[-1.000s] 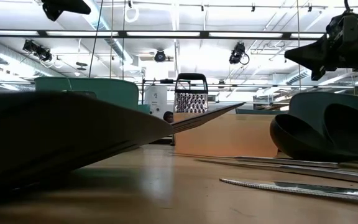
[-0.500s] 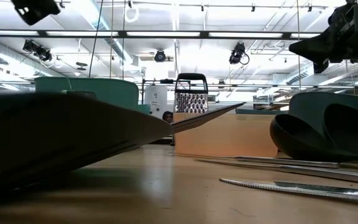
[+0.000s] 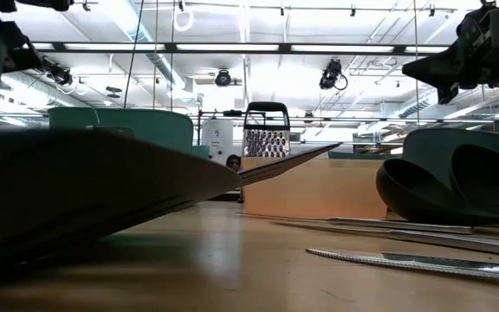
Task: Pick & Place Kitchen Items
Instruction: Put the top black spatula into the green bin
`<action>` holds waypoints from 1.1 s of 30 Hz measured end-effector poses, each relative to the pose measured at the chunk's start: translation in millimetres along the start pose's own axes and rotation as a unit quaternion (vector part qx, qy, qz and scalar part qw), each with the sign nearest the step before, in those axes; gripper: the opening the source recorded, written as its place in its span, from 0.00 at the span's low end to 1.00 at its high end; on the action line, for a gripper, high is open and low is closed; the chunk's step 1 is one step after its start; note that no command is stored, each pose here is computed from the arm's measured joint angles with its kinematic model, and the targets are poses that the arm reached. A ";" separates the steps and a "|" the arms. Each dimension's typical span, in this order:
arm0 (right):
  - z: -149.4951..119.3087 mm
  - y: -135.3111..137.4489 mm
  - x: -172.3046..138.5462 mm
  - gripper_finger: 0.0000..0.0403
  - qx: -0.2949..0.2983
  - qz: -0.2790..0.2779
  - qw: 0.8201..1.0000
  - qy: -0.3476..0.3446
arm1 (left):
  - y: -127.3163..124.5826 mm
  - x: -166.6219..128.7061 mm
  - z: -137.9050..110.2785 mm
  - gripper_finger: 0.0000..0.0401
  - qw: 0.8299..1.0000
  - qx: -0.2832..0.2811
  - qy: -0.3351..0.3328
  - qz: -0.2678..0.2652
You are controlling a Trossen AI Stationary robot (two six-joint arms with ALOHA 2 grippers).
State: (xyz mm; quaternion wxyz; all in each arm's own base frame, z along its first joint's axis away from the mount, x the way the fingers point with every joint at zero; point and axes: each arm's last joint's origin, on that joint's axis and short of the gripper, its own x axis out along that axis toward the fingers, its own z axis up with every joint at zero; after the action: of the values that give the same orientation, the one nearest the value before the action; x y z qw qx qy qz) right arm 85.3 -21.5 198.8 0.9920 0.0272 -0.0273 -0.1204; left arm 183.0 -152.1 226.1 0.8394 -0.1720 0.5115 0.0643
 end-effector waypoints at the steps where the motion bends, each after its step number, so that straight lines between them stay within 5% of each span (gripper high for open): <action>1: -0.2 0.0 0.0 0.07 0.000 0.001 1.000 0.001 | -3.8 2.0 1.2 0.12 1.000 0.001 0.006 -0.004; 16: -3.9 0.1 0.0 0.07 0.009 0.004 1.000 0.020 | -28.8 11.9 11.3 0.62 0.998 0.040 0.036 -0.021; 33: -4.0 0.1 0.0 0.07 0.011 0.004 1.000 0.020 | -42.9 66.5 -9.0 0.66 0.994 0.062 0.087 0.007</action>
State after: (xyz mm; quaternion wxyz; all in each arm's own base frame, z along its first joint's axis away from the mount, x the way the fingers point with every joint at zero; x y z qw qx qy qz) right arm 85.5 -21.2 194.8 0.9924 0.0399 -0.0085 -0.1158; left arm 218.7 -199.8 173.4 0.8003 -0.1209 0.5869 0.0231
